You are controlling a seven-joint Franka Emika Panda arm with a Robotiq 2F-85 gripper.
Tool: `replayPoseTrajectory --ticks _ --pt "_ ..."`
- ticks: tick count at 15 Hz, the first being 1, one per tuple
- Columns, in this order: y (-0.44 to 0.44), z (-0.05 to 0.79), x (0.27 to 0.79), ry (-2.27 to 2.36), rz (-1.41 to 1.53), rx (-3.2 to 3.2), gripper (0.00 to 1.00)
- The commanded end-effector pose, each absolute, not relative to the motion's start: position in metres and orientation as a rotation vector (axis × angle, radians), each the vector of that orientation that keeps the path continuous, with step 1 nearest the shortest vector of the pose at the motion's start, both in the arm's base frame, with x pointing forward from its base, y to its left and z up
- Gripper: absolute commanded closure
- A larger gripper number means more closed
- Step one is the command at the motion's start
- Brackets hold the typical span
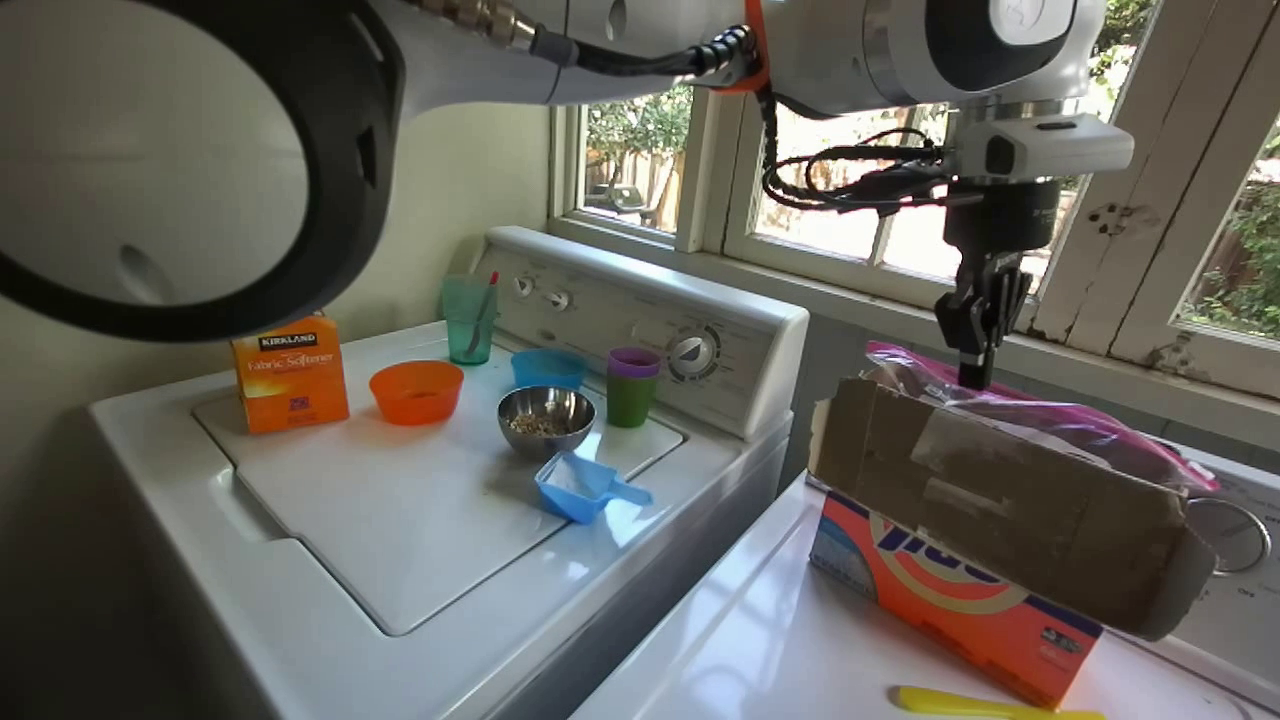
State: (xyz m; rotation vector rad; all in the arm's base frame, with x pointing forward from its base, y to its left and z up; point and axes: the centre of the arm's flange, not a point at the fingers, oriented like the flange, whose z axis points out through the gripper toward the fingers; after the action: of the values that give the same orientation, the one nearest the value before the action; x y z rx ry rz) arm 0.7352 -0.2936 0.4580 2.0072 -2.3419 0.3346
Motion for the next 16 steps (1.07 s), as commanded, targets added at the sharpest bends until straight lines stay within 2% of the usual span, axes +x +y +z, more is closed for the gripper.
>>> replayPoseTrajectory --ticks 1,10,16 --pt "-0.305 0.447 0.763 -2.281 0.395 2.049 1.0" --pt "-0.325 0.424 0.775 -2.233 0.385 1.96 1.0" --pt "-0.311 0.447 0.757 -2.215 0.393 2.131 1.0"
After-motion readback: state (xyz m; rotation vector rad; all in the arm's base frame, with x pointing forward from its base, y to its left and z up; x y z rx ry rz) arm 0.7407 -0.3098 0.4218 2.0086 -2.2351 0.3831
